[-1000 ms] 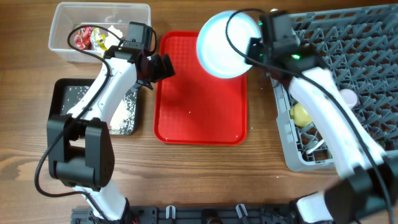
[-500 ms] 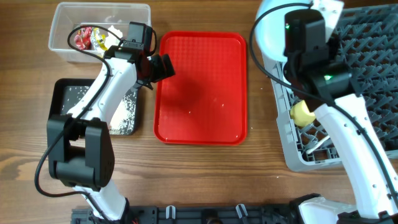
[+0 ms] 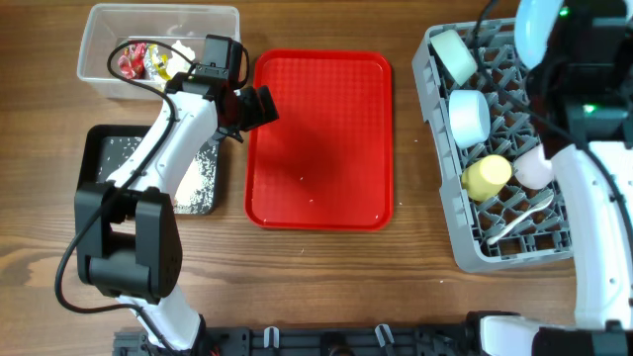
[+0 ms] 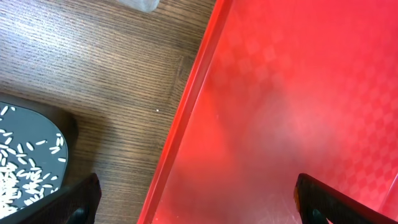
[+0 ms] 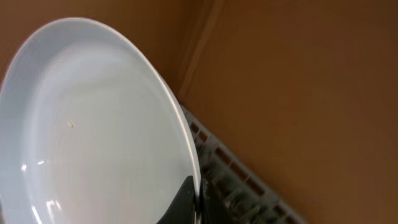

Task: Sort waste into correct bins and load items into the dishwasher rack
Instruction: 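Lift the light-blue plate and stand it upright in the dish rack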

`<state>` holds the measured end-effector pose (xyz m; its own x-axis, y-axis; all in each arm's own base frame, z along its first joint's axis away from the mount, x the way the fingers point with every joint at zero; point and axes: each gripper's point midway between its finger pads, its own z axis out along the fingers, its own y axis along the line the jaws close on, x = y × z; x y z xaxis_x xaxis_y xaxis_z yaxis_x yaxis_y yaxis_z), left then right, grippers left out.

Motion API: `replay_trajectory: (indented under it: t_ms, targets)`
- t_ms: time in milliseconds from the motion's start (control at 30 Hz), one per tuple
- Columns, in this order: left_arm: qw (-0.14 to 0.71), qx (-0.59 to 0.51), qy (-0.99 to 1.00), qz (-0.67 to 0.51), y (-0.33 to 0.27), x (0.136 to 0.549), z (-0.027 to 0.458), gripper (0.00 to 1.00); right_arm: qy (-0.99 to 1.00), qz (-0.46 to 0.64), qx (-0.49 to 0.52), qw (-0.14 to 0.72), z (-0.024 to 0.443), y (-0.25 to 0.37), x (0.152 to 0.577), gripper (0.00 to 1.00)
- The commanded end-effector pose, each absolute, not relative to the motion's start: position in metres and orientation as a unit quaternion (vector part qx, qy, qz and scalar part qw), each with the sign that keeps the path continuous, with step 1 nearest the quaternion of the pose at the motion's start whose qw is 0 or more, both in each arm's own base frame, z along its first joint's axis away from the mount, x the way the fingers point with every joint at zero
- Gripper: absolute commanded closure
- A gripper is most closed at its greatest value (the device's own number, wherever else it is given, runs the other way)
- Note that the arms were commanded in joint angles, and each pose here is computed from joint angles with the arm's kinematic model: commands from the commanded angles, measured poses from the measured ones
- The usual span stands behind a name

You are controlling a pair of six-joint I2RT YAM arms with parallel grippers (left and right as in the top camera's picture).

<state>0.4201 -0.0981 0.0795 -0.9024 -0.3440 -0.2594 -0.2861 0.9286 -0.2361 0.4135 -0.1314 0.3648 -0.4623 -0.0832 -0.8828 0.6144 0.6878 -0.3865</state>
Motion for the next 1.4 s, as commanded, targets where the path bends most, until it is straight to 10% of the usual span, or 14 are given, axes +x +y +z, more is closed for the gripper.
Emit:
replay_trajectory:
  t_ms: [0,767,1033,1367]
  targets:
    - [0.153,-0.165,0.970,-0.093,-0.096,0.420,0.081,0.00,0.807,-0.379,0.059,0.450,0.336,-0.130,0.448,0.96]
    - [0.153,-0.165,0.970,-0.093,-0.096,0.420,0.081,0.00,0.819,-0.427,-0.057,0.379,0.226,-0.134,0.533,0.95]
    - [0.153,-0.165,0.970,-0.093,-0.096,0.420,0.081,0.00,0.821,-0.405,-0.010,0.401,0.226,-0.134,0.533,0.02]
    - [0.153,-0.165,0.970,-0.093,-0.096,0.420,0.081,0.00,0.769,-0.395,0.126,0.487,0.302,-0.145,0.503,0.00]
